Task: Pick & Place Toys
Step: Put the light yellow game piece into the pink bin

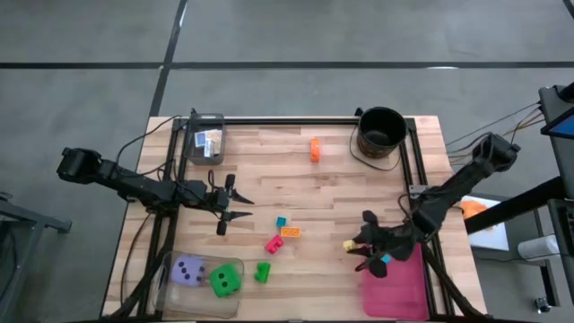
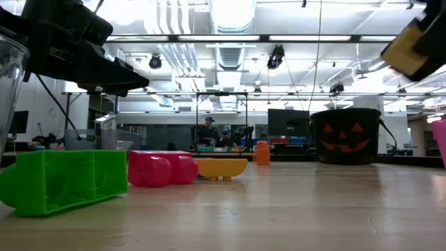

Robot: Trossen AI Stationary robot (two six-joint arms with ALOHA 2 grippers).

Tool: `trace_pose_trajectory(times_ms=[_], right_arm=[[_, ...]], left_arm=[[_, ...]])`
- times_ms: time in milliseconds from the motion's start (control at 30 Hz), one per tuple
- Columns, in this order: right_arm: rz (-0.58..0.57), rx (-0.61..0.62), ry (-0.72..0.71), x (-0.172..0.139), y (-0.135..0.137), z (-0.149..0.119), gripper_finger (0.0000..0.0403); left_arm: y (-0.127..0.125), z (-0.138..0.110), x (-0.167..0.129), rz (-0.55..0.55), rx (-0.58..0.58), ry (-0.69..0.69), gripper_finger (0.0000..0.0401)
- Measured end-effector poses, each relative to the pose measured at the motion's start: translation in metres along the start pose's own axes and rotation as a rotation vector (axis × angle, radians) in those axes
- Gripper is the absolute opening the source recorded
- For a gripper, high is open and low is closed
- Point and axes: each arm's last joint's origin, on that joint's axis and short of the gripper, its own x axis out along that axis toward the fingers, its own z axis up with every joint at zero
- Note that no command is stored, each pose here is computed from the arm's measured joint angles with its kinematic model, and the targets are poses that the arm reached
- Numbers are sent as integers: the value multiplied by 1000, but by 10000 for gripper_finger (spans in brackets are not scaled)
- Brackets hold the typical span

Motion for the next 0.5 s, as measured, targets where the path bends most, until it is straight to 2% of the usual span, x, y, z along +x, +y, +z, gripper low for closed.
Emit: trace_pose_trajectory(times_ms=[133,267,500], right_arm=[[-94,40,141,-25,13,16,88],[-210,96,299,-37,23,21,88],[-315,193,571,-15,38,0,88]], left_arm=[[0,0,0,0,0,0,157],[0,0,0,0,0,0,157],[0,0,0,0,0,1,158]])
